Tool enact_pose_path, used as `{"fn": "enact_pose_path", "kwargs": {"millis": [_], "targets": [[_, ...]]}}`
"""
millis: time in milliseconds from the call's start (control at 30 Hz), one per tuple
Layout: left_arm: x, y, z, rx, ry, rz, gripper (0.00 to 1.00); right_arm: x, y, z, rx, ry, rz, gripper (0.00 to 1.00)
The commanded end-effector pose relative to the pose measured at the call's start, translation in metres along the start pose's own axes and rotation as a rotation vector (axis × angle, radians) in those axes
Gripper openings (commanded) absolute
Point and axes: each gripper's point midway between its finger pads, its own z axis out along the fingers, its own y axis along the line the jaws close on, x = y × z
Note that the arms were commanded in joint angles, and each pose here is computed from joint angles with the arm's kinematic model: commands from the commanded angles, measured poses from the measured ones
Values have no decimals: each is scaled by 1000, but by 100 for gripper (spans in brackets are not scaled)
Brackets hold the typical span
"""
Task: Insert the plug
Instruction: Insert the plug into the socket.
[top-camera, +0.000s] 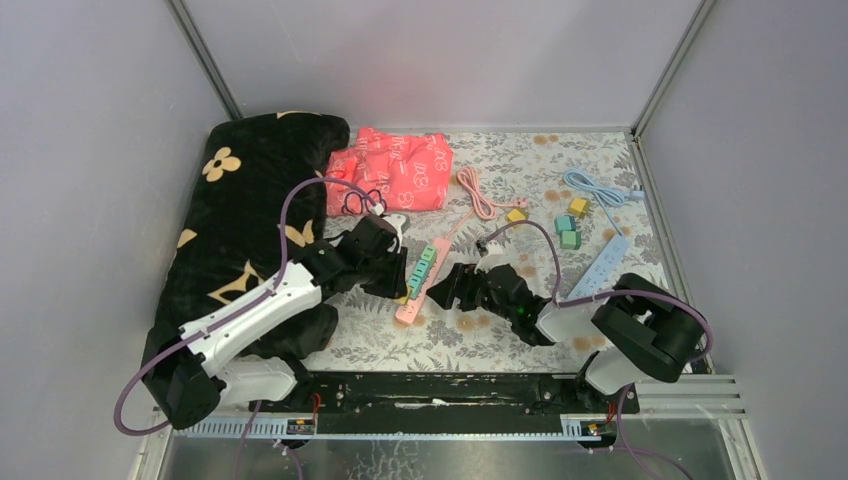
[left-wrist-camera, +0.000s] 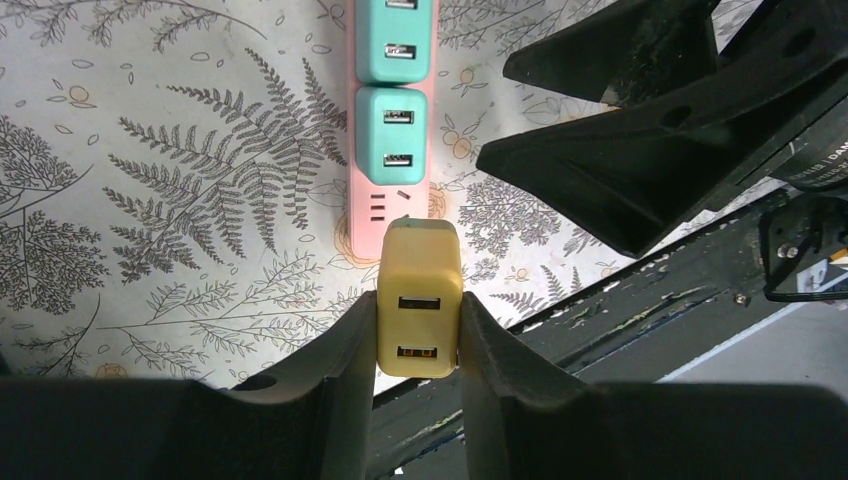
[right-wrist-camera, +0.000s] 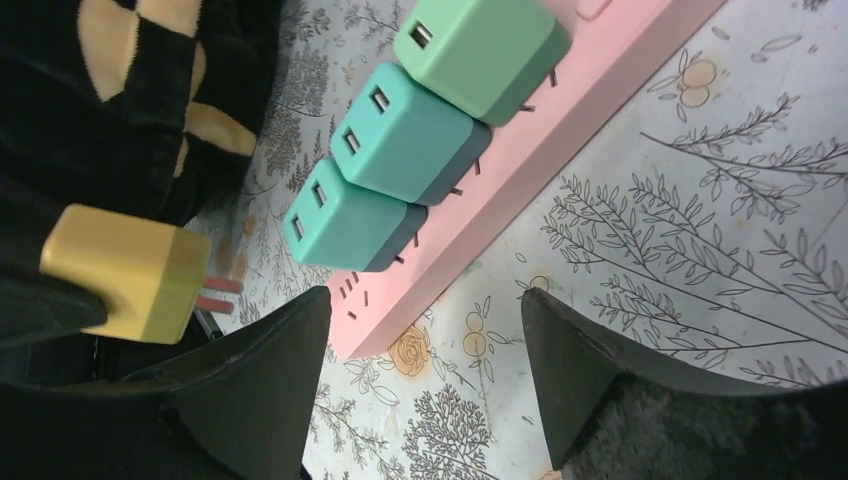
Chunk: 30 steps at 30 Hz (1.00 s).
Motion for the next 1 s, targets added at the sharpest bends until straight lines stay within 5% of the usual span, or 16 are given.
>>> {"fn": "enact_pose_path", "kwargs": {"millis": [0, 967], "targets": [[1, 3, 12, -32, -12, -7, 0, -9, 20, 17, -31, -32, 69, 76], [12, 9, 36, -97, 21, 10, 0, 38, -8, 25, 126, 111, -43, 52]]}}
